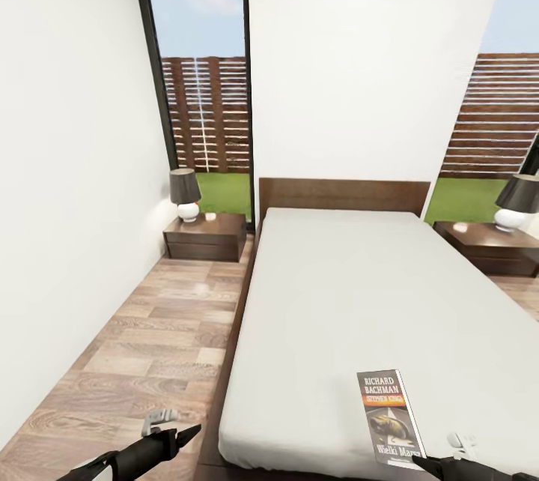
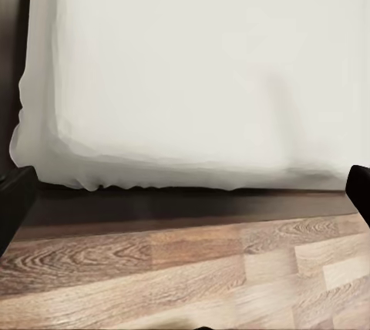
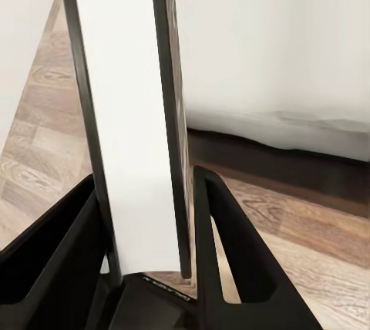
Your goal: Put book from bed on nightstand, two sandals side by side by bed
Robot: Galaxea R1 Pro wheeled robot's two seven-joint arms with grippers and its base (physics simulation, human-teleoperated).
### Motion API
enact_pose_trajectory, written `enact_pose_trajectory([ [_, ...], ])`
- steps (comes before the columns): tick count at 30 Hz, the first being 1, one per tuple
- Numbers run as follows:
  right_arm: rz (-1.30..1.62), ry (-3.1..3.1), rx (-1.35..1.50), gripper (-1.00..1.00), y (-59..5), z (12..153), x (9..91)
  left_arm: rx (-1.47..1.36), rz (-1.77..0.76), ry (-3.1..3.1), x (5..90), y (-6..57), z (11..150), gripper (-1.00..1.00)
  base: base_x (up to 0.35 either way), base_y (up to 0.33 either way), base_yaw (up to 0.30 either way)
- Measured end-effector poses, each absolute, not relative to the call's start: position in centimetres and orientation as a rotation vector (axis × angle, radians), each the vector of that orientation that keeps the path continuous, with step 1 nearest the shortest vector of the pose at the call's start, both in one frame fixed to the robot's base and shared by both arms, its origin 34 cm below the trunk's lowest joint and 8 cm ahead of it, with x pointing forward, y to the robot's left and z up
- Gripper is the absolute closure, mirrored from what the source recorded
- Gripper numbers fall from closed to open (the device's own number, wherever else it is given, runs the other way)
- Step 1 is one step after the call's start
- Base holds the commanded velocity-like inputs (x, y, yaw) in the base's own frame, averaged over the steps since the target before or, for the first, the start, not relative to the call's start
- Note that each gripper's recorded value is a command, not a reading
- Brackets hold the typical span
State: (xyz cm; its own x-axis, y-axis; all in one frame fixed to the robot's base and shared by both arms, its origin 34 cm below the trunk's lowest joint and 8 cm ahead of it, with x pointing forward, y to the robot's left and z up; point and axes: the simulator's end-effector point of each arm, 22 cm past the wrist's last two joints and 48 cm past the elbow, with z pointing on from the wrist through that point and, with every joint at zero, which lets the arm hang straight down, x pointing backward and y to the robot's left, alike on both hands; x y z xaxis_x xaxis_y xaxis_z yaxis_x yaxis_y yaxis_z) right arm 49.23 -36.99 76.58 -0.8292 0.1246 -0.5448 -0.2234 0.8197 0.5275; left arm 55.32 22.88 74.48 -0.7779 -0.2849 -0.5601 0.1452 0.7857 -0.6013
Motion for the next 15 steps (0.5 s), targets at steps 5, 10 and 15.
enact_pose_trajectory([
  [5, 0.795, 2.415, -0.075, 1.0, -37.0, 76.87, 49.39, -0.1, -0.848, 2.306, 55.5, 22.88, 74.83, -1.0, 0.0, 0.0, 0.0],
  [10, 0.794, 2.407, -0.079, 1.0, -36.99, 77.16, 49.55, -0.096, -0.847, 2.299, 55.67, 22.88, 75.16, -1.0, 0.0, 0.0, 0.0],
  [15, 0.793, 2.406, -0.079, 1.0, -37.0, 77.23, 49.58, -0.095, -0.847, 2.297, 55.71, 22.88, 75.25, -1.0, 0.0, 0.0, 0.0],
])
